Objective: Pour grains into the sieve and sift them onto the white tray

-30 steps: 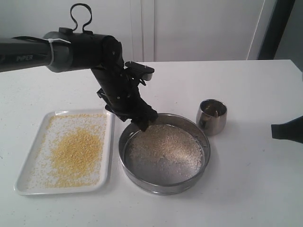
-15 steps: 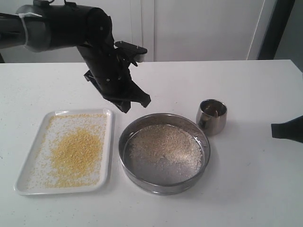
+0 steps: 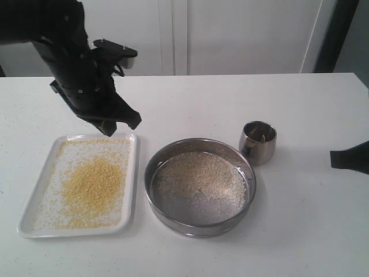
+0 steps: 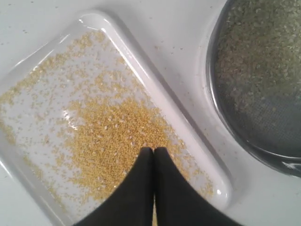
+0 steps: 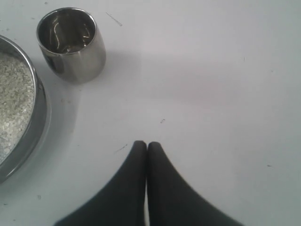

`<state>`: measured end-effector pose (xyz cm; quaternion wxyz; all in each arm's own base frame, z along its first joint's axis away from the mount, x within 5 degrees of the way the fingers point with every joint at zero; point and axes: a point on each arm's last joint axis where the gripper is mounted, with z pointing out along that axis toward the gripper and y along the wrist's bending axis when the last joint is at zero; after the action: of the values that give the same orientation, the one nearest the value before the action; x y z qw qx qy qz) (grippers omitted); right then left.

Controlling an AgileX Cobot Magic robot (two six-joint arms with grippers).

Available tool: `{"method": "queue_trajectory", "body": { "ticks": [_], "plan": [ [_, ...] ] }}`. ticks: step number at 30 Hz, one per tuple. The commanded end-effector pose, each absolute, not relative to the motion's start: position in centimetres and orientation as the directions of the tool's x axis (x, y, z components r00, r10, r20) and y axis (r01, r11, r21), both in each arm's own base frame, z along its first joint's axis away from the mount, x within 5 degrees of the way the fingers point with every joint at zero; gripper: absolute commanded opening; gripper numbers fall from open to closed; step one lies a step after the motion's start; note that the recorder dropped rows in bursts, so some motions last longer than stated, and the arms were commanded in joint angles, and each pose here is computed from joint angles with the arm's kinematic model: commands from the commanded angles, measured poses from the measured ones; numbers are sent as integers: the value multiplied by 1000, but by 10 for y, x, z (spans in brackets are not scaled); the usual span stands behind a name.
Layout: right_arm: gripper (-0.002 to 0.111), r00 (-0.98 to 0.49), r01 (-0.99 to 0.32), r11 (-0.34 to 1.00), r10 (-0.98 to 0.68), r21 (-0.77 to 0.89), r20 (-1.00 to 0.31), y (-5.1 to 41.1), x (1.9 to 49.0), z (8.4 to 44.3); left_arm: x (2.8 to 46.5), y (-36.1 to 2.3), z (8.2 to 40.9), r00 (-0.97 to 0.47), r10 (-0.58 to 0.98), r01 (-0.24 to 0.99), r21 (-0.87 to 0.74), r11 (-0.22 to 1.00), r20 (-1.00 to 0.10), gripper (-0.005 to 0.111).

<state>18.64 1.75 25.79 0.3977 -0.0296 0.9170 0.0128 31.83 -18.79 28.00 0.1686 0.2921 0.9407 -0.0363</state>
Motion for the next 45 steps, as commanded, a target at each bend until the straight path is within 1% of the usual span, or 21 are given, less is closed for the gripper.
{"method": "queue_trajectory", "body": {
  "ticks": [1, 14, 19, 24, 28, 45],
  "plan": [
    [0, -675, -63, 998, -38, 7, -737, 18, 185, 258, 300, -166, 294, -775, 514, 542, 33, 840, -366, 0],
    [0, -677, -63, 998, -38, 7, -735, 18, 185, 258, 252, -137, 298, -749, 475, 522, 31, 852, -463, 0],
    [0, -677, -63, 998, -38, 7, -735, 18, 185, 258, 232, -127, 298, -759, 461, 509, 23, 861, -460, 0],
    [0, -675, -63, 998, -38, 7, -737, 18, 185, 258, 209, -114, 296, -801, 374, 434, -22, 901, -468, 0],
    [0, -675, -63, 998, -38, 7, -737, 18, 185, 258, 195, -106, 299, -798, 381, 437, -13, 899, -468, 0],
    [0, -677, -63, 998, -38, 7, -735, 18, 185, 258, 191, -103, 302, -787, 409, 459, 6, 889, -462, 0]
  ]
}}
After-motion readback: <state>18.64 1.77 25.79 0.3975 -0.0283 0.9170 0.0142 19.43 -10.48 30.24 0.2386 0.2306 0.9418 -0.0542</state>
